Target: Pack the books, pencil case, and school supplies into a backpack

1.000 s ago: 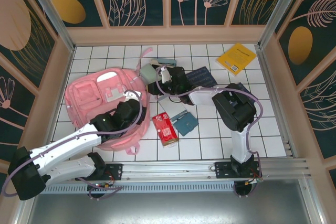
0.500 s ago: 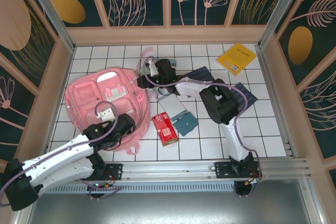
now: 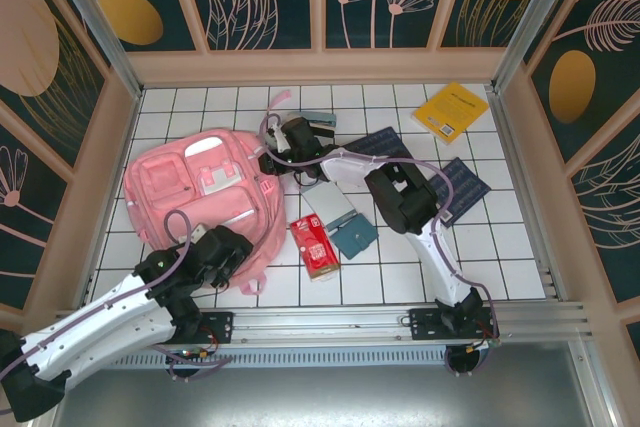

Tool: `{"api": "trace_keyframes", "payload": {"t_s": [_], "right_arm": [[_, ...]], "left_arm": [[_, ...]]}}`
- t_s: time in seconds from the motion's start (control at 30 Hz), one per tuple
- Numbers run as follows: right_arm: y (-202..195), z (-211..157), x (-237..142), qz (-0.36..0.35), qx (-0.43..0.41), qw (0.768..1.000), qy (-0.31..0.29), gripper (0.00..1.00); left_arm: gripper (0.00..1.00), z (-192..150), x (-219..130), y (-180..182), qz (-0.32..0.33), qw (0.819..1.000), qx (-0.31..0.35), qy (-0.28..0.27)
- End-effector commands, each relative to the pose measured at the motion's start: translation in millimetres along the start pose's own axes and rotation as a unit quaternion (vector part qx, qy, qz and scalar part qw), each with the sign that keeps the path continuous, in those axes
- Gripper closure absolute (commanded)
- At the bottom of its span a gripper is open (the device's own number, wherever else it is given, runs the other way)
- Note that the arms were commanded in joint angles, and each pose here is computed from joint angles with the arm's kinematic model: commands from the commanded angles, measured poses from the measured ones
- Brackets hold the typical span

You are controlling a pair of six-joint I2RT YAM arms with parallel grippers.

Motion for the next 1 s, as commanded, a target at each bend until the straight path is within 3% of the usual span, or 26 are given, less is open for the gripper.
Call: {"api": "trace_keyframes", "payload": {"t_s": [0.0, 0.07, 0.23, 0.5, 0.73, 0.97], "right_arm": [[0.7, 2.4, 2.8, -0.011, 0.002, 1.0, 0.0, 0.9], [0.6, 4.4, -0.4, -0.015, 0.007, 1.0, -0.005, 1.0], [0.8, 10.9, -17.7, -0.033, 0.011, 0.999, -0.026, 1.0], [-21.3, 2.8, -49.1, -0.051, 0.064, 0.995, -0.052, 1.0], [-20.9, -8.6, -66.0, -0.069, 0.126, 0.988, -0.062, 1.0], [-16.9, -21.2, -87.0, -0.093, 0.167, 0.978, -0.079, 1.0]], "left_arm": [[0.38, -1.8, 18.9, 21.3, 0.032, 0.999, -0.026, 0.023], [0.39, -0.9, 33.5, 30.8, 0.028, 0.999, -0.037, 0.019], [0.42, 10.7, 50.9, 46.7, 0.01, 0.998, -0.054, -0.045], [0.48, 35.8, 41.6, 42.3, -0.004, 0.985, -0.049, -0.164], [0.44, 50.4, 39.6, 3.1, 0.018, 0.966, 0.019, -0.256], [0.44, 76.0, 64.0, -21.3, 0.031, 0.96, 0.035, -0.277]]}}
Point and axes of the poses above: each hand's point on the last joint's axis, 136 mm out from that joint toward the fingers, its own x axis out along the fingers, its own y axis along the line the jaws close on, z = x × y, the point moved 10 cm from there along -x, back along the fingers, and after that the axes turned 15 degrees about -x, right-handed, at the moved point
